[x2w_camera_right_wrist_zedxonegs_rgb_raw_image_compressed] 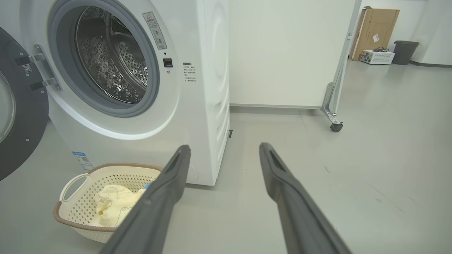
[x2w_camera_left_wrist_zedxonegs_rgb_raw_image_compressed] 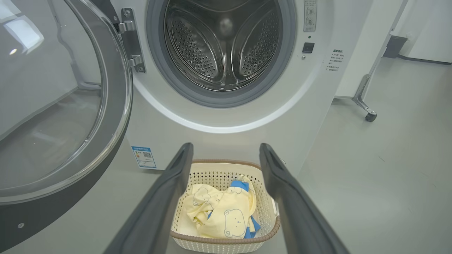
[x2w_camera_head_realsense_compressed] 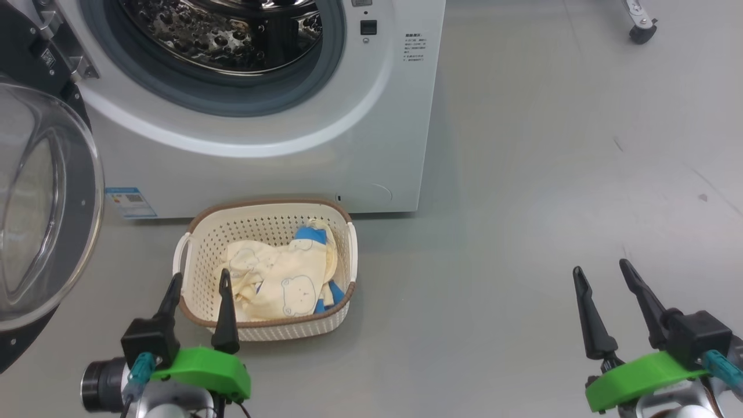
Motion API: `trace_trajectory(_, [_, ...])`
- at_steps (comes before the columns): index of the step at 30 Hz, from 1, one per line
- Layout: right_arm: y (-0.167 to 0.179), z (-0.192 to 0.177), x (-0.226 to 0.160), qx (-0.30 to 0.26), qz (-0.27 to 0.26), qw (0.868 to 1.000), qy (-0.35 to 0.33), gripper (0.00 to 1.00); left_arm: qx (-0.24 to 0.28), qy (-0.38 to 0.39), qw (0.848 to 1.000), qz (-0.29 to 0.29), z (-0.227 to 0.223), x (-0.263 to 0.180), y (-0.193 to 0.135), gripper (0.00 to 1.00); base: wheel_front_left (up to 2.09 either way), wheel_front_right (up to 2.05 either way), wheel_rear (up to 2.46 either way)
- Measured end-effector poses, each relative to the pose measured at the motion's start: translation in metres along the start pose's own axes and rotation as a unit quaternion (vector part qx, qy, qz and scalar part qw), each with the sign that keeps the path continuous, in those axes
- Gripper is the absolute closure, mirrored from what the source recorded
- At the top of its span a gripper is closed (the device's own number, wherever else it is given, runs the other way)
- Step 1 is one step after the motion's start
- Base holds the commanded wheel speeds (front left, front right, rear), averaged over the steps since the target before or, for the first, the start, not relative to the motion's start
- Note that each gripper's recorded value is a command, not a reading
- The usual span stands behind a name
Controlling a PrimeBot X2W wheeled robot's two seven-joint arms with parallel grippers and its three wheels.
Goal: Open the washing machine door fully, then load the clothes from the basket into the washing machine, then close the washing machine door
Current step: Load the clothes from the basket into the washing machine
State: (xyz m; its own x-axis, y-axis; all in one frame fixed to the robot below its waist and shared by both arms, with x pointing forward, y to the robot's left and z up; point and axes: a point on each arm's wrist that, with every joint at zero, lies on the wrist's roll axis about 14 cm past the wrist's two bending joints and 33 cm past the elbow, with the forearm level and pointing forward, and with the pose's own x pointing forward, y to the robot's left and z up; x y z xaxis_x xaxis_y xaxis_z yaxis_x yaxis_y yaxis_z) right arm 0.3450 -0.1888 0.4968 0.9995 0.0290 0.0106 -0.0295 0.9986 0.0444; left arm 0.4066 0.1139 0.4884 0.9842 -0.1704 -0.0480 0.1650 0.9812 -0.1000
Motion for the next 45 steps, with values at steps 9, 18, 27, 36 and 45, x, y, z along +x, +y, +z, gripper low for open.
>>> trace_trajectory(9, [0.001, -0.002, 0.001, 0.001, 0.002, 1.0, 0.001, 0.0, 0.001, 0.007, 1.0, 0.006, -0.005, -0.003, 0.003, 0.0, 1.82, -1.82, 0.0])
trace_trajectory(18, [0.005, 0.0, 0.006, 0.005, 0.007, 1.0, -0.001, 0.0, -0.002, 0.009, 1.0, 0.009, -0.005, -0.005, 0.004, 0.0, 1.35, -1.35, 0.0])
trace_trajectory(27, [0.008, -0.003, 0.01, 0.005, 0.013, 1.0, 0.002, 0.0, -0.001, 0.011, 1.0, 0.015, -0.007, -0.007, 0.007, 0.0, 0.22, -0.22, 0.0])
trace_trajectory(36, [0.008, -0.006, 0.011, 0.006, 0.014, 1.0, 0.006, 0.0, 0.0, 0.013, 1.0, 0.016, -0.008, -0.007, 0.007, 0.0, 0.0, 0.0, 0.0])
trace_trajectory(45, [0.008, -0.006, 0.015, 0.006, 0.014, 1.0, 0.006, 0.0, -0.005, 0.02, 1.0, 0.014, -0.012, -0.006, 0.005, 0.0, 0.0, 0.0, 0.0])
